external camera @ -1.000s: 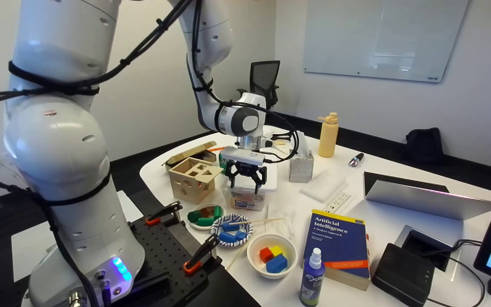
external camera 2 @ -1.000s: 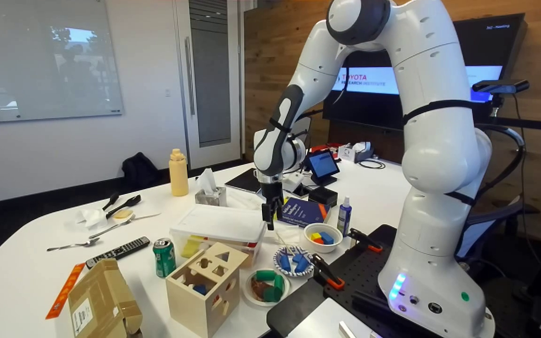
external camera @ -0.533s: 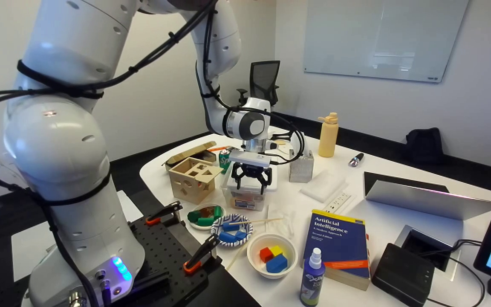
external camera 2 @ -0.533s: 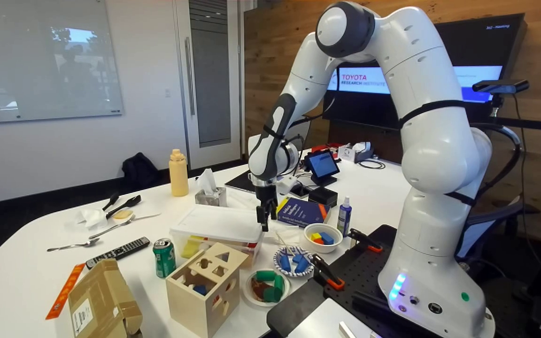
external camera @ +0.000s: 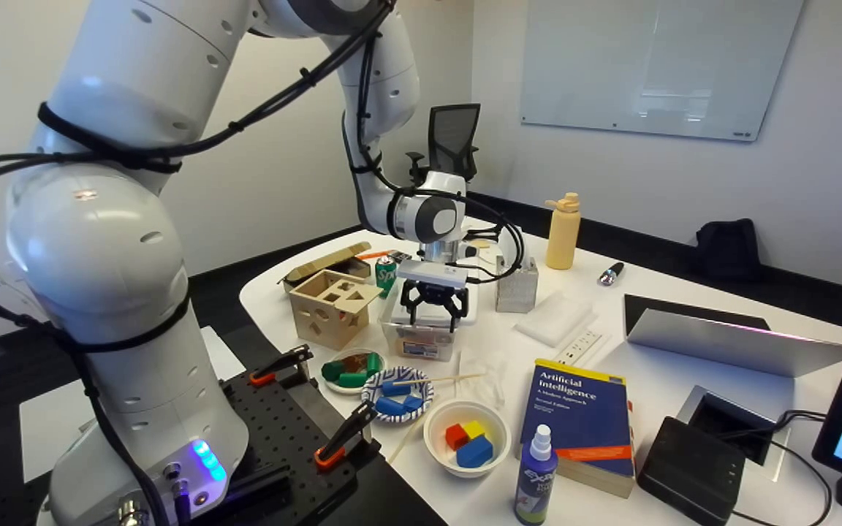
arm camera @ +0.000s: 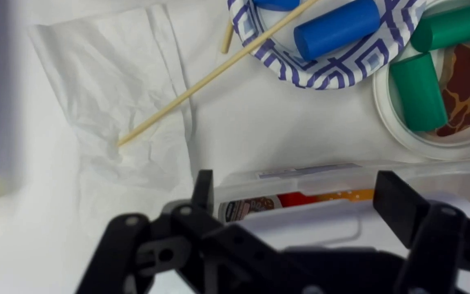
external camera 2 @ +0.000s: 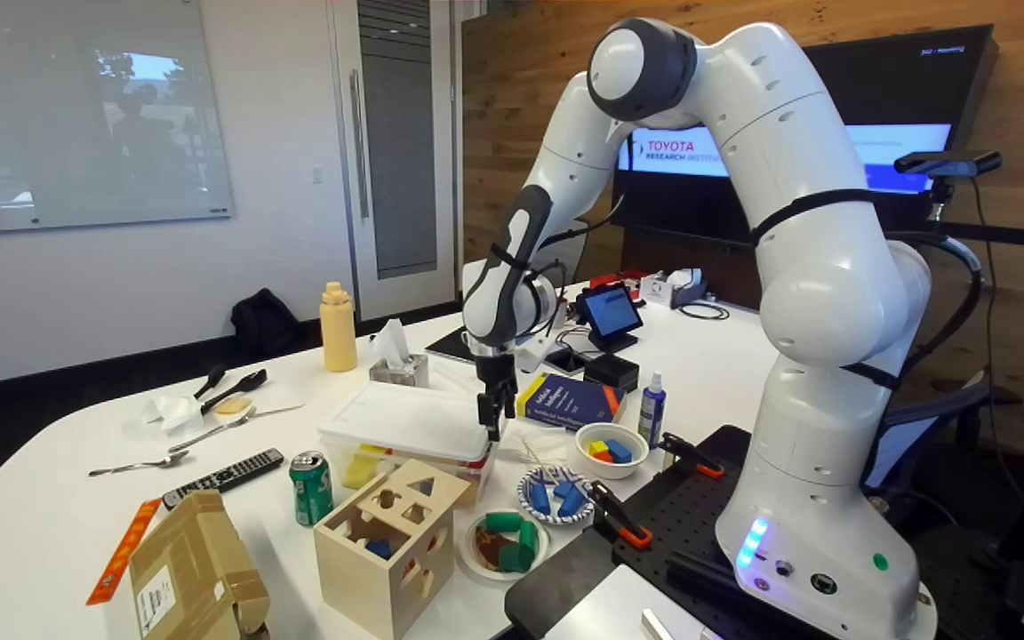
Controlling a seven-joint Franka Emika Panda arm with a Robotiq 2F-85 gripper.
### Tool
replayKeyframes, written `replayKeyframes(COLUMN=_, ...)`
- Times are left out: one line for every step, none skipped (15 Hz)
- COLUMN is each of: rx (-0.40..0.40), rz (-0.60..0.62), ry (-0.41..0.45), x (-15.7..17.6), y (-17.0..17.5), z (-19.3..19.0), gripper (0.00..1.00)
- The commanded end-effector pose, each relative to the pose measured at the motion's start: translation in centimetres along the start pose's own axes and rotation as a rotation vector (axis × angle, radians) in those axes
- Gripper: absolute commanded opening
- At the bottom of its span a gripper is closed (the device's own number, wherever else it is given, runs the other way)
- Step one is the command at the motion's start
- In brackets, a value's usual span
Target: Push the lid on the container
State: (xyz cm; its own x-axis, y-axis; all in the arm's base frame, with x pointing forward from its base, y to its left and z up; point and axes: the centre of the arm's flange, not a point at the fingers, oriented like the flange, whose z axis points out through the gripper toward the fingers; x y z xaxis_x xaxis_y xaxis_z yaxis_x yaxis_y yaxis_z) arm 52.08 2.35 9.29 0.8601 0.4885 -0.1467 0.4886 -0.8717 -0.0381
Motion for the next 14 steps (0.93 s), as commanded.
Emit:
replayKeyframes(rx=-0.003, rz=-0.019, ry=0.017, x=1.0, y=-0.2, z=-0.1, gripper=1.00)
replayKeyframes(rx=-0.002, rz=-0.023, ry=0.021, x=1.2, y=-0.3, z=-0.2, gripper=1.00)
replayKeyframes(rx=-0.001, rz=-0.029, ry=0.023, x=1.5, y=-0.5, z=-0.3, gripper=1.00)
replayKeyframes(rx=-0.001, rz=-0.038, ry=0.025, x=1.9, y=-0.8, z=-0.4, gripper=1.00)
replayKeyframes(rx=-0.001, rz=-0.046, ry=0.027, x=2.3, y=-1.1, z=-0.3, gripper=1.00)
replayKeyframes(rx=0.001, rz=-0.055, ry=0.029, x=2.7, y=-1.4, z=-0.3, gripper=1.00)
replayKeyframes(rx=0.002, rz=-0.062, ry=0.029, x=3.0, y=-1.6, z=-0.1, gripper=1.00)
replayKeyframes(rx=0.007, rz=-0.070, ry=0.032, x=3.5, y=-1.9, z=0.0, gripper=1.00)
replayKeyframes(rx=0.008, rz=-0.076, ry=0.033, x=3.8, y=-2.1, z=0.1, gripper=1.00)
replayKeyframes(rx=0.010, rz=-0.082, ry=0.036, x=4.3, y=-2.3, z=0.2, gripper=1.00)
replayKeyframes(rx=0.009, rz=-0.088, ry=0.040, x=4.7, y=-2.4, z=0.3, gripper=1.00)
replayKeyframes(rx=0.007, rz=-0.094, ry=0.043, x=5.1, y=-2.5, z=0.2, gripper=1.00)
replayKeyframes(rx=0.007, rz=-0.099, ry=0.046, x=5.4, y=-2.6, z=0.2, gripper=1.00)
replayKeyframes(rx=0.004, rz=-0.105, ry=0.051, x=5.8, y=-2.6, z=0.1, gripper=1.00)
